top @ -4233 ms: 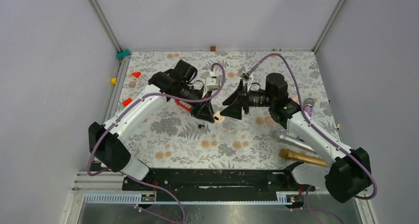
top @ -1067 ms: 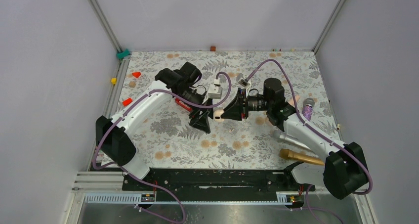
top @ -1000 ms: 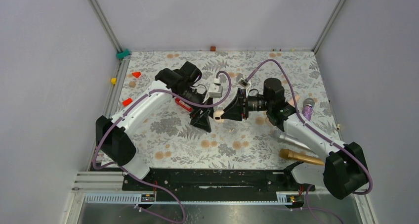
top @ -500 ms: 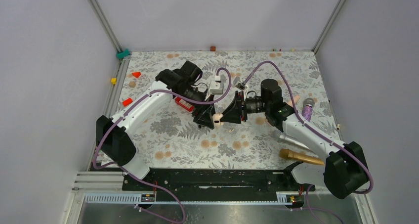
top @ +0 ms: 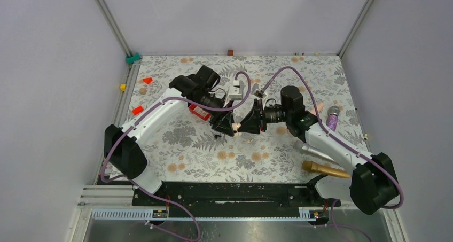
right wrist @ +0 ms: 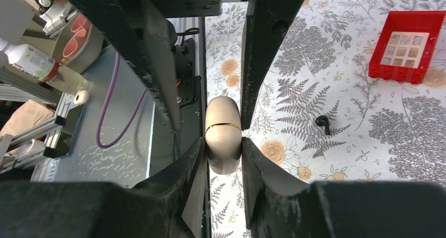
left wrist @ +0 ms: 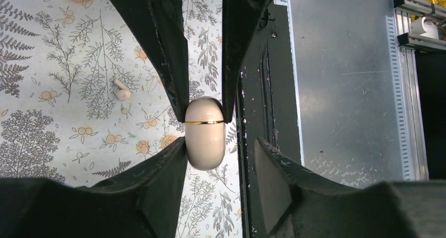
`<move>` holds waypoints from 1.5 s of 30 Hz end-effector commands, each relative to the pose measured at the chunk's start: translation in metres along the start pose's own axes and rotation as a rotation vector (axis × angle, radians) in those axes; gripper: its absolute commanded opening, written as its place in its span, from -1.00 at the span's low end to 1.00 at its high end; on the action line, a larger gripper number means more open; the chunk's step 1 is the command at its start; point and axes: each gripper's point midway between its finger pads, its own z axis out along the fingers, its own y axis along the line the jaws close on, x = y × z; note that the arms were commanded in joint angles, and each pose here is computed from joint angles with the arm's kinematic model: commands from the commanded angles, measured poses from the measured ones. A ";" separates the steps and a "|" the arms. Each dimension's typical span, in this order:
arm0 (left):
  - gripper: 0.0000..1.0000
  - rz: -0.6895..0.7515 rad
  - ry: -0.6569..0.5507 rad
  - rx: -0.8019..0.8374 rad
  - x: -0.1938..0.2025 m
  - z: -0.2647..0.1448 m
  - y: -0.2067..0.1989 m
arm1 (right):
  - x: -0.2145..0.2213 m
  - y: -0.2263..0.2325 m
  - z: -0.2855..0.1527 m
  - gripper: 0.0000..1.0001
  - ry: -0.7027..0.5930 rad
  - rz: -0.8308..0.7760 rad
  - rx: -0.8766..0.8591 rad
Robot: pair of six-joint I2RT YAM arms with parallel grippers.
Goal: Insert the wireless bluetooth earbuds into the charging case
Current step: Pick up the charging case at the center of the board, then open the charging case.
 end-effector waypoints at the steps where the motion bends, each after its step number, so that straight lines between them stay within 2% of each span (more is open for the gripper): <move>1: -0.06 0.009 0.000 -0.003 -0.002 0.006 0.004 | -0.022 0.005 0.003 -0.84 -0.030 -0.076 -0.009; 9: -0.31 0.010 0.024 -0.010 0.001 0.012 0.005 | -0.024 0.008 0.004 -0.83 -0.036 -0.083 -0.018; 14: -0.79 0.011 0.027 -0.009 0.002 0.013 0.005 | -0.023 0.008 0.004 -0.80 -0.036 -0.088 -0.016; 16: -1.00 0.014 0.023 -0.006 0.001 0.012 0.004 | -0.023 0.007 0.004 -0.68 -0.038 -0.092 -0.009; 21: -1.00 0.042 0.004 0.014 -0.002 0.010 -0.006 | -0.025 0.003 0.001 0.30 -0.040 -0.126 0.027; 23: -1.00 0.053 -0.005 0.021 -0.002 0.008 -0.009 | -0.025 0.000 -0.001 0.44 -0.039 -0.145 0.056; 27: -1.00 0.065 -0.018 0.026 -0.002 0.004 -0.014 | -0.030 -0.009 -0.008 0.56 -0.050 -0.148 0.101; 36: -1.00 0.048 -0.057 0.027 -0.007 -0.006 -0.011 | -0.032 -0.021 -0.020 0.60 -0.050 -0.210 0.172; 45: -1.00 0.021 -0.066 0.017 -0.008 -0.005 -0.005 | -0.038 0.004 -0.014 0.66 -0.105 -0.112 0.023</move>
